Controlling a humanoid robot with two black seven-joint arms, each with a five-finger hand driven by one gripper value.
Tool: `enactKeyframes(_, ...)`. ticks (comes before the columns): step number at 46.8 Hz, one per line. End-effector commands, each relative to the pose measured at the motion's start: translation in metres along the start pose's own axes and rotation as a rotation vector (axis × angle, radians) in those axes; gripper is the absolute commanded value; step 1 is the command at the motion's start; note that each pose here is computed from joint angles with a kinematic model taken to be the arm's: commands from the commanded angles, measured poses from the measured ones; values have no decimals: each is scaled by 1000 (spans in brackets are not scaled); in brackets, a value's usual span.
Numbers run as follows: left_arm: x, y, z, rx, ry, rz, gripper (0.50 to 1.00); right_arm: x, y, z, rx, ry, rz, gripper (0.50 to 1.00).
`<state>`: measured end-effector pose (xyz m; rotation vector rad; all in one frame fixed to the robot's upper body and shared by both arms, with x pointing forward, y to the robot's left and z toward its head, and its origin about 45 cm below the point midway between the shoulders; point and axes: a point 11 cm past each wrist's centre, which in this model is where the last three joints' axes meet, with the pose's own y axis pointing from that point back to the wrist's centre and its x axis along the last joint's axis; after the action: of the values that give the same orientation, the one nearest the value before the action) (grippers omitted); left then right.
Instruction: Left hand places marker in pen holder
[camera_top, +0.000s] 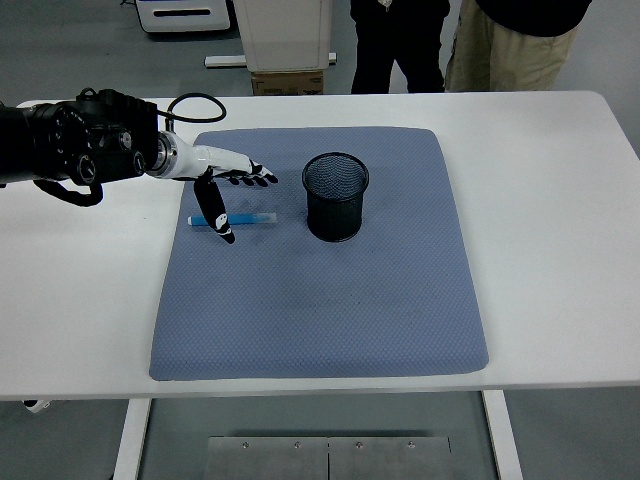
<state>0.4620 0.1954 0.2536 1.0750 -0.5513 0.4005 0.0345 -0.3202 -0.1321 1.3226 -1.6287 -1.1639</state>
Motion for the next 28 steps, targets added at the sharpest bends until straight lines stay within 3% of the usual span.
enactKeyframes(1,0,-2,3,-4,-4,-2,1000,0,0,0,0,0,0,1000)
enactKeyframes(28,7,5,-2,49,-126,-25,1000,0,0,0,0,1,-1,1000)
